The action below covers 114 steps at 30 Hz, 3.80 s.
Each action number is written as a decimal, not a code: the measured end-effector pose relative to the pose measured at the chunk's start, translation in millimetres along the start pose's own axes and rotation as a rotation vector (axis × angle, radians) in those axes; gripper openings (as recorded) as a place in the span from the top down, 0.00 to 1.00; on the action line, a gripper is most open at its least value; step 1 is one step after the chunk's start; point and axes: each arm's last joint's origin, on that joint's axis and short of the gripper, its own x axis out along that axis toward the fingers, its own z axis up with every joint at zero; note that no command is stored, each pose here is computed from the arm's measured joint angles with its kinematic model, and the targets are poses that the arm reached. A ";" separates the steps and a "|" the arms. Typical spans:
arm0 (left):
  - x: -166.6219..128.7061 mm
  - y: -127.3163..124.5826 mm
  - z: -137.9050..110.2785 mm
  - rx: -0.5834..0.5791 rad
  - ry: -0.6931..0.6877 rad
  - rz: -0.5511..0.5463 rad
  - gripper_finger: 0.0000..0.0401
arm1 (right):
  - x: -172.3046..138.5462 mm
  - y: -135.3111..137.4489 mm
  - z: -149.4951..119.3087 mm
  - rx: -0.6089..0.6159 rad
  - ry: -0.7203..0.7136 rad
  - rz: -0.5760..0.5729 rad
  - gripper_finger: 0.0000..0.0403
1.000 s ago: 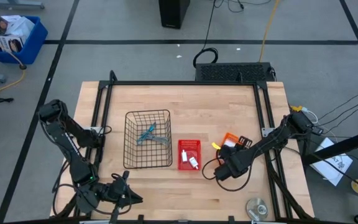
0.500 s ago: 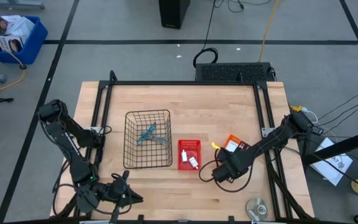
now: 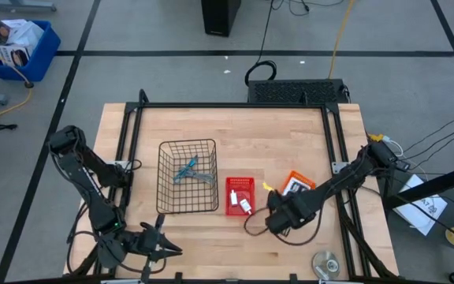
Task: Pick and place items into bin
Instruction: Return to Home Position
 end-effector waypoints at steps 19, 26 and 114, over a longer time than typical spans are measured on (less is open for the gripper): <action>-51.4 23.8 34.9 0.168 -0.012 0.048 0.92 | -54.0 8.4 4.2 -0.569 -1.042 0.745 0.47; -57.1 47.0 7.8 0.150 -0.035 0.084 0.92 | -23.3 -45.4 -26.7 -0.541 -1.157 0.869 0.47; -99.9 229.8 -54.0 0.133 -0.261 0.125 0.92 | 65.5 -181.9 -82.4 -0.382 -1.451 0.826 0.47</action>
